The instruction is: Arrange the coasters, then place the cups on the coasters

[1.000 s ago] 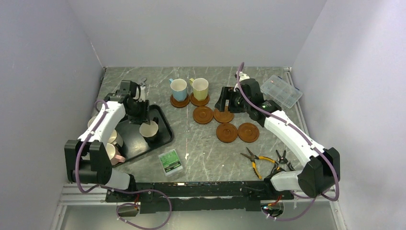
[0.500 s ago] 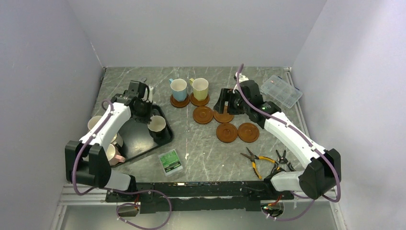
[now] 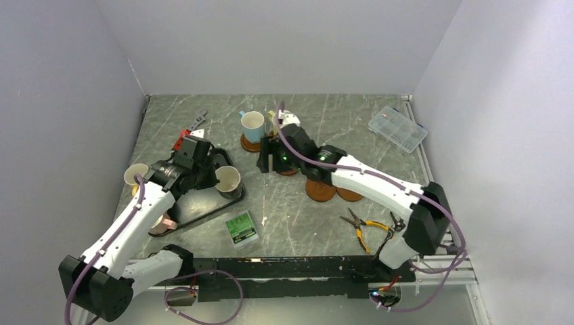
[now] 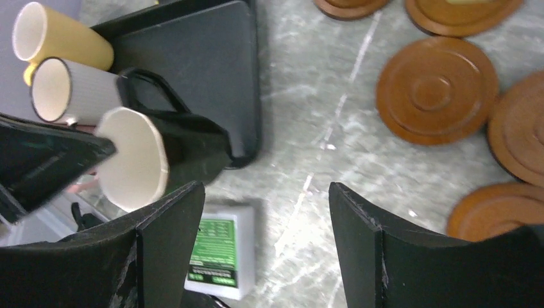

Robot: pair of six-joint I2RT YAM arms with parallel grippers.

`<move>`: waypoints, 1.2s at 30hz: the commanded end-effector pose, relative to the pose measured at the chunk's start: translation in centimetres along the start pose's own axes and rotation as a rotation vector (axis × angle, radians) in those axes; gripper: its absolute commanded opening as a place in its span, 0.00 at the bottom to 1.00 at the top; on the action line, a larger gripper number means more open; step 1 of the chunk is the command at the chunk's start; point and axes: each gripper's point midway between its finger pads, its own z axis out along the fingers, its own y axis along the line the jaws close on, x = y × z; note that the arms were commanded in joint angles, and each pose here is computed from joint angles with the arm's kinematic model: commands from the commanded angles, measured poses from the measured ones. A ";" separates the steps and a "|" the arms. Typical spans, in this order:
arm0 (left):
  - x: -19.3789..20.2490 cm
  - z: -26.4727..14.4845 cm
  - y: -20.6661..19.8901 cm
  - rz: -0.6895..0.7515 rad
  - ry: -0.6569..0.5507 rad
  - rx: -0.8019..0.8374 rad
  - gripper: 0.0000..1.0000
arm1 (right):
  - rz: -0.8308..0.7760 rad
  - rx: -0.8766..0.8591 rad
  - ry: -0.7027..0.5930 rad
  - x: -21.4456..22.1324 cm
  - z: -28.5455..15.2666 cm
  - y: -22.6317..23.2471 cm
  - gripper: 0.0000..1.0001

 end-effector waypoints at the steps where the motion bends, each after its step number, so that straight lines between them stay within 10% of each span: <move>1: -2.1 -0.9 -1.5 -0.150 -0.131 0.022 0.03 | -0.013 -0.019 -0.071 -2.6 1.1 4.1 0.74; 15: -2.2 -0.3 -4.1 -0.253 -0.193 0.072 0.03 | -0.157 0.149 0.096 3.0 6.6 5.1 0.57; 22: -2.1 -0.2 -5.1 -0.238 -0.185 0.128 0.05 | -0.168 0.146 0.075 2.1 6.2 5.3 0.01; 27: -2.1 -1.6 -7.0 -0.120 -0.185 0.265 0.80 | -0.190 0.155 0.042 -0.8 3.8 3.9 0.00; 36: -1.8 -2.6 -7.5 0.150 -0.027 0.280 0.92 | -0.303 0.112 0.094 -4.4 2.7 -3.8 0.00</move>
